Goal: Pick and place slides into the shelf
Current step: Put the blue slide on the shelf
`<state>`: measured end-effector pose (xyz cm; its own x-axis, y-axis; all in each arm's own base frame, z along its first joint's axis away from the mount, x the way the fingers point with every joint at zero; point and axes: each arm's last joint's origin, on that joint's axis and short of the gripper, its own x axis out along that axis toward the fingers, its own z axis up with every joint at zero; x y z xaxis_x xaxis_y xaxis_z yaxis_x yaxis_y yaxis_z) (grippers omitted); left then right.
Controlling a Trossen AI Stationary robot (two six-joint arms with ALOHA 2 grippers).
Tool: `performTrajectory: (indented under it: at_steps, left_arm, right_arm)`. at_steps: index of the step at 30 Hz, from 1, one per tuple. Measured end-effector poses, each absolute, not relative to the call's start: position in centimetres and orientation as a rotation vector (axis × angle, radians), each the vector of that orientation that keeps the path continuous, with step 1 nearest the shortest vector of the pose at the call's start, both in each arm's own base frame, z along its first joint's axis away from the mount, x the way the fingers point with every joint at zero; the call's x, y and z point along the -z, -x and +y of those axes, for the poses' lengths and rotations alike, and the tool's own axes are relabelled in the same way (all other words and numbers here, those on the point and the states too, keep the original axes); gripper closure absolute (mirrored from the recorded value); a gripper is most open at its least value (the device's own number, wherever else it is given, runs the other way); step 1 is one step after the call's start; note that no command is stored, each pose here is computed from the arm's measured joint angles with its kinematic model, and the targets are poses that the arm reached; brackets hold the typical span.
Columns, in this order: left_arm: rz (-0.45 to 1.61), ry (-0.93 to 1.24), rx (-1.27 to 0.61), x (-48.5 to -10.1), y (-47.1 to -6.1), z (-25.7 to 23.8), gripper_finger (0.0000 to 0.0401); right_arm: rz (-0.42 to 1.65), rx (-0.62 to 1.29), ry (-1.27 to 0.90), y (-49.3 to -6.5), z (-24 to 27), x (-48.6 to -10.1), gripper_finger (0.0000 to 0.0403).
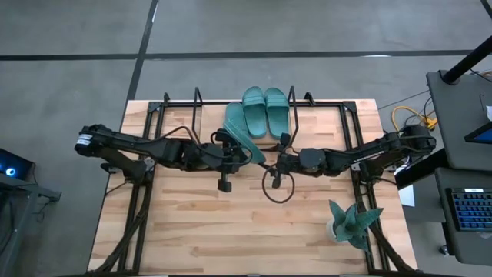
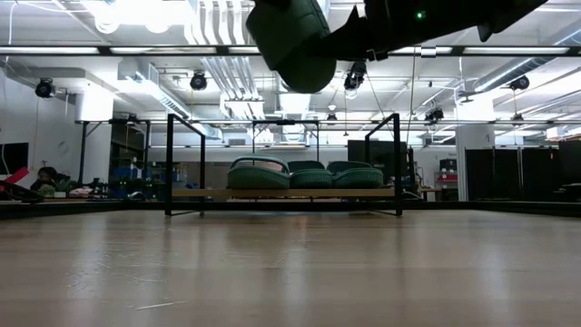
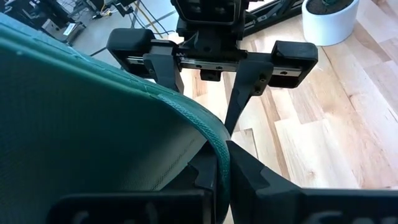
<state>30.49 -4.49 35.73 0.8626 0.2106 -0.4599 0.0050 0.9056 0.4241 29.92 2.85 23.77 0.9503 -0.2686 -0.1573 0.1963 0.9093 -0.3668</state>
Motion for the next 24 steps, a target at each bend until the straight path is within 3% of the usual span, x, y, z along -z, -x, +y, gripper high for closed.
performTrajectory:
  at_steps: [10,16,24]
  left_arm:
    - [0.518,-0.421,-0.088,-35.67,-30.53,-4.53,0.0401]
    - [0.494,-0.413,-0.083,-35.84,-30.64,-4.58,0.0391]
    - [0.488,-0.446,-0.058,-36.18,-30.45,-4.84,0.0296]
  right_arm:
    - [0.239,0.239,0.41,-29.87,2.8,-23.54,0.036]
    - [0.243,0.238,0.417,-29.86,2.77,-23.51,0.036]
    - [0.257,0.228,0.443,-29.82,2.75,-23.34,0.036]
